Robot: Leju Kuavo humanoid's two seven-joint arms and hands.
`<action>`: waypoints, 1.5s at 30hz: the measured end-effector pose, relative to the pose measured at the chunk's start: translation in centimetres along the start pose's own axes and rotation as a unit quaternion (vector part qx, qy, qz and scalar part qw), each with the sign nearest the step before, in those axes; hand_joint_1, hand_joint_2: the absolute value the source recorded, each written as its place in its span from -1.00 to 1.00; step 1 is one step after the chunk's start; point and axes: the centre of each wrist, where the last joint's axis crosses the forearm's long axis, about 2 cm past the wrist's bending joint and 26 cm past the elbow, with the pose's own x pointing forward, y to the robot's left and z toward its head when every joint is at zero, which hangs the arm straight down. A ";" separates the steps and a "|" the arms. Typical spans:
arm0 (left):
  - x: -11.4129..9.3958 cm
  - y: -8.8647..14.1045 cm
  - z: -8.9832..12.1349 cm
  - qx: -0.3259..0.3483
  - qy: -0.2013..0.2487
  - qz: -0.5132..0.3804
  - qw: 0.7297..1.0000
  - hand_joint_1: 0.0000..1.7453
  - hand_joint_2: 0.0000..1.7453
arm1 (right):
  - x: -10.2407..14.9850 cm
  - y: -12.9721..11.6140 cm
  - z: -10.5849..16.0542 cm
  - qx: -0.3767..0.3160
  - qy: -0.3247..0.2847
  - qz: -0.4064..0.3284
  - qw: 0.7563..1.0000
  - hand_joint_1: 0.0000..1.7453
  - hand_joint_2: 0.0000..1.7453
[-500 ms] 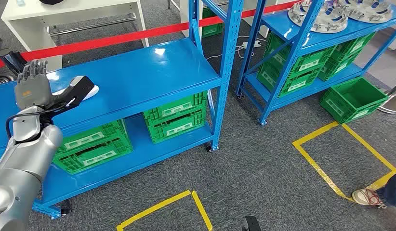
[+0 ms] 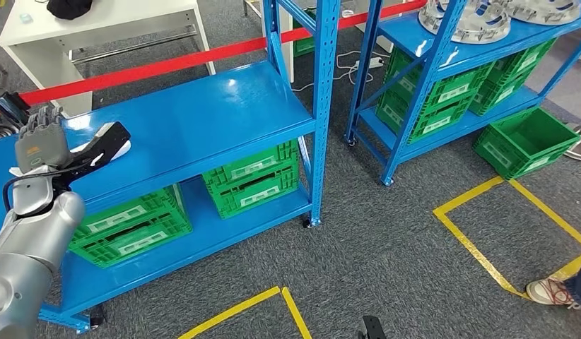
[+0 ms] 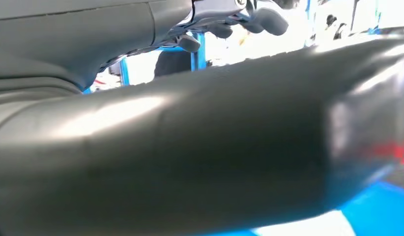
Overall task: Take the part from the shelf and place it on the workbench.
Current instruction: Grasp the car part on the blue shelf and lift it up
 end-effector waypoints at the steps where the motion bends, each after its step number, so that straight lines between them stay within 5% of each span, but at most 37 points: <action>1: -0.3 -0.2 0.1 -0.005 0.005 -0.002 1.000 -1.00 -1.00 | 0.0 0.0 0.0 0.000 0.000 0.000 1.000 -1.00 -1.00; 36: -2.7 -1.5 0.5 -0.031 0.032 -0.021 0.999 -1.00 -1.00 | 0.2 -0.1 -0.1 -0.004 0.005 0.003 1.000 -1.00 -1.00; 40: -2.3 -1.8 0.7 -0.035 0.023 -0.030 0.999 -1.00 1.00 | 0.2 -0.1 -0.1 -0.006 0.005 0.004 1.000 -1.00 -1.00; 45: -1.6 -2.5 1.1 -0.042 0.015 -0.037 0.998 -1.00 1.00 | 0.3 -0.1 -0.1 -0.009 0.004 0.006 1.000 -1.00 -1.00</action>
